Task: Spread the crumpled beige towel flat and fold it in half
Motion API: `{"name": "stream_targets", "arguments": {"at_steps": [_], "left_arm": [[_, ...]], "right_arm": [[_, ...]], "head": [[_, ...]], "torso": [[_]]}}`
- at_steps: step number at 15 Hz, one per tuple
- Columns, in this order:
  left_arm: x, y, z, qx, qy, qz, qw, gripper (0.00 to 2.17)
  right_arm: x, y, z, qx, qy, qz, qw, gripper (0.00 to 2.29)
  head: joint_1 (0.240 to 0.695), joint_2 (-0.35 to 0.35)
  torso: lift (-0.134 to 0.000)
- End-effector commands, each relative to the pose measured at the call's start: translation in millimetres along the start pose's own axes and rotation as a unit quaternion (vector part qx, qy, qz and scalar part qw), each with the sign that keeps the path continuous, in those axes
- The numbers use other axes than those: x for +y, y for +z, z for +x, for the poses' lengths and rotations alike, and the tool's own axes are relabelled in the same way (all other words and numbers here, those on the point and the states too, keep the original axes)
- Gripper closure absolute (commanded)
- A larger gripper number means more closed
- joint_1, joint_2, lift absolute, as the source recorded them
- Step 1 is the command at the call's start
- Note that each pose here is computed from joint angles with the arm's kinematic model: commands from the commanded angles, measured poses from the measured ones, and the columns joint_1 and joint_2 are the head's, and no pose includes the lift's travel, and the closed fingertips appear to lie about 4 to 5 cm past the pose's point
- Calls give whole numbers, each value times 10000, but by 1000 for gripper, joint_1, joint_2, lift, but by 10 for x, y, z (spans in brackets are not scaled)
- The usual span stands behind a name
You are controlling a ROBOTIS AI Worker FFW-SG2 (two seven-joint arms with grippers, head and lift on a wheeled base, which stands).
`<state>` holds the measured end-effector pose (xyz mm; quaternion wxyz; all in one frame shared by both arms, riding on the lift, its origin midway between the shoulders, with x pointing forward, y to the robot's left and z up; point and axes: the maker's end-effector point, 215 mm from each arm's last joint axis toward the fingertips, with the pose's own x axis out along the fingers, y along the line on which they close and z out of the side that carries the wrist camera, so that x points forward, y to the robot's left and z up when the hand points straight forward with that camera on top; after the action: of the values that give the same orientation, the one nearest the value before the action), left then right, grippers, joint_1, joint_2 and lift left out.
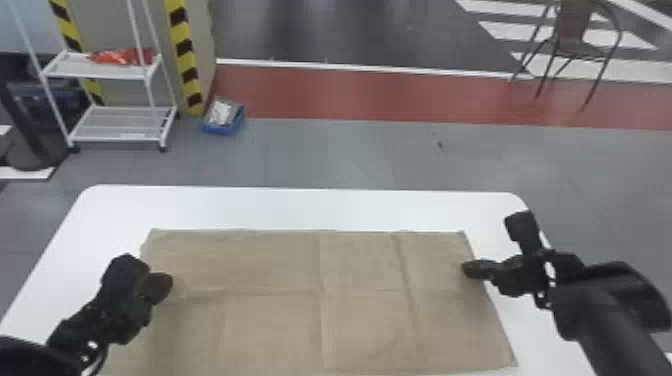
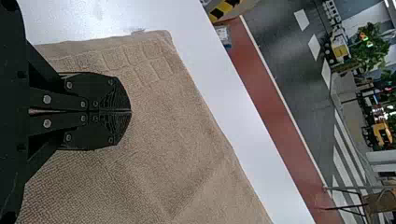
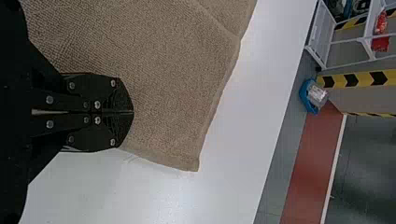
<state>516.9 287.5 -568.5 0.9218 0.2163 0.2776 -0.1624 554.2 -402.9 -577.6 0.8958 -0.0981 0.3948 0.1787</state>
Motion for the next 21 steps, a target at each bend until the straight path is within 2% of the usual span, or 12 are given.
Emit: {"name": "stream_targets", "arguments": {"at_steps": [1, 6, 7, 8, 9, 11, 12, 15, 18, 19, 21], "left_arm": [[24, -22, 5, 14, 13, 25, 10000, 1686], [67, -46, -54, -27, 55, -38, 10000, 1683], [108, -21, -104, -81, 86, -71, 9999, 1625], [116, 16, -163, -147, 107, -107, 9998, 1487], [179, 59, -275, -240, 152, -121, 9995, 1180], [254, 155, -442, -420, 152, -225, 9987, 410], [339, 185, -529, -482, 227, -234, 9983, 259], [355, 250, -810, -685, 180, -363, 9968, 117], [565, 58, -1169, -853, 363, -287, 9953, 120], [644, -79, -1276, -792, 369, -274, 9958, 137], [709, -171, -1431, -887, 394, -144, 9952, 137]], "right_arm": [[40, -16, 51, 94, -46, -126, 9999, 1477], [-2, 22, 56, 101, -110, -114, 9998, 1480], [14, 14, 44, 71, -53, 6, 10000, 1477], [-16, 33, -12, -27, -21, 138, 9999, 1413], [-67, 32, -110, -98, -4, 257, 9996, 1055], [-142, 77, -284, -231, -45, 257, 9994, 508], [-161, 90, -373, -328, -75, 233, 9992, 333], [-165, 78, -599, -510, -184, 48, 9985, 66], [44, 135, -879, -812, 26, -107, 9966, 110], [130, 127, -922, -884, 43, -251, 9958, 151], [300, 56, -1014, -941, 124, -647, 9934, 154]], "head": [[695, -119], [695, -112], [695, -111], [695, -110], [695, -105], [695, -105], [695, -108], [695, -117], [695, -114], [695, -103], [695, -62]], "torso": [[0], [0], [0], [0], [0], [0], [0], [0], [0], [0], [0]]}}
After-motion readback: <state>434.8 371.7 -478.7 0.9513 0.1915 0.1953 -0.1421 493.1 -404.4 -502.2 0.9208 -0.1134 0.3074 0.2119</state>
